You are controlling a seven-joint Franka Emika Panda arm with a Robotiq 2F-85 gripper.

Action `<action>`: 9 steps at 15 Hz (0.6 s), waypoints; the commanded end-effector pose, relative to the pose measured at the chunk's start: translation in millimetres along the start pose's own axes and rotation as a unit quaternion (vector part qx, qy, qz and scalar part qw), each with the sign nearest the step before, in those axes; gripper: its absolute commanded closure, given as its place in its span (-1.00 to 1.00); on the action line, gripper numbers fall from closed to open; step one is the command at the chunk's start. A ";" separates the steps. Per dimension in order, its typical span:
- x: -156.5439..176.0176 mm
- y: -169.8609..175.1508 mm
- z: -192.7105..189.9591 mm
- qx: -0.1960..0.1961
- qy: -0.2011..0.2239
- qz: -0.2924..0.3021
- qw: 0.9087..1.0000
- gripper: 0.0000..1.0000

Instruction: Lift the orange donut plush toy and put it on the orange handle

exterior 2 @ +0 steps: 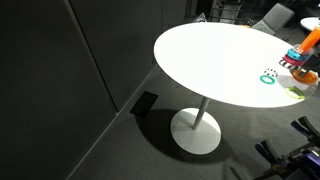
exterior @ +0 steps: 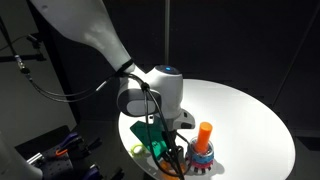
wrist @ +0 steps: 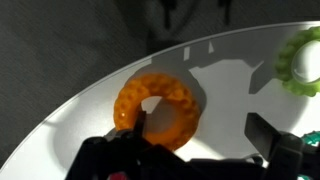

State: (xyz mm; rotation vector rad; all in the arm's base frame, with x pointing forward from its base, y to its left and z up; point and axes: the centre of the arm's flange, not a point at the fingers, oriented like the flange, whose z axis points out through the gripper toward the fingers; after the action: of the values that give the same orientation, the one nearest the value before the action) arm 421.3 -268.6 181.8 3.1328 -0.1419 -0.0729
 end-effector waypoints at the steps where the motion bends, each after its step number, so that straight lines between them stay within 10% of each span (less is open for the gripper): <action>1: 7.9 11.4 8.7 0.011 0.008 -0.011 1.000 -1.00; 7: 9.1 8.4 22.9 0.017 0.000 -0.019 1.000 -1.00; 9: 9.4 6.1 26.6 0.017 -0.003 -0.022 1.000 -0.62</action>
State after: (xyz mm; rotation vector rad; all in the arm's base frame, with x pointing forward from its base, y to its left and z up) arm 424.0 -269.8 159.9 3.1603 -0.0977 -0.1071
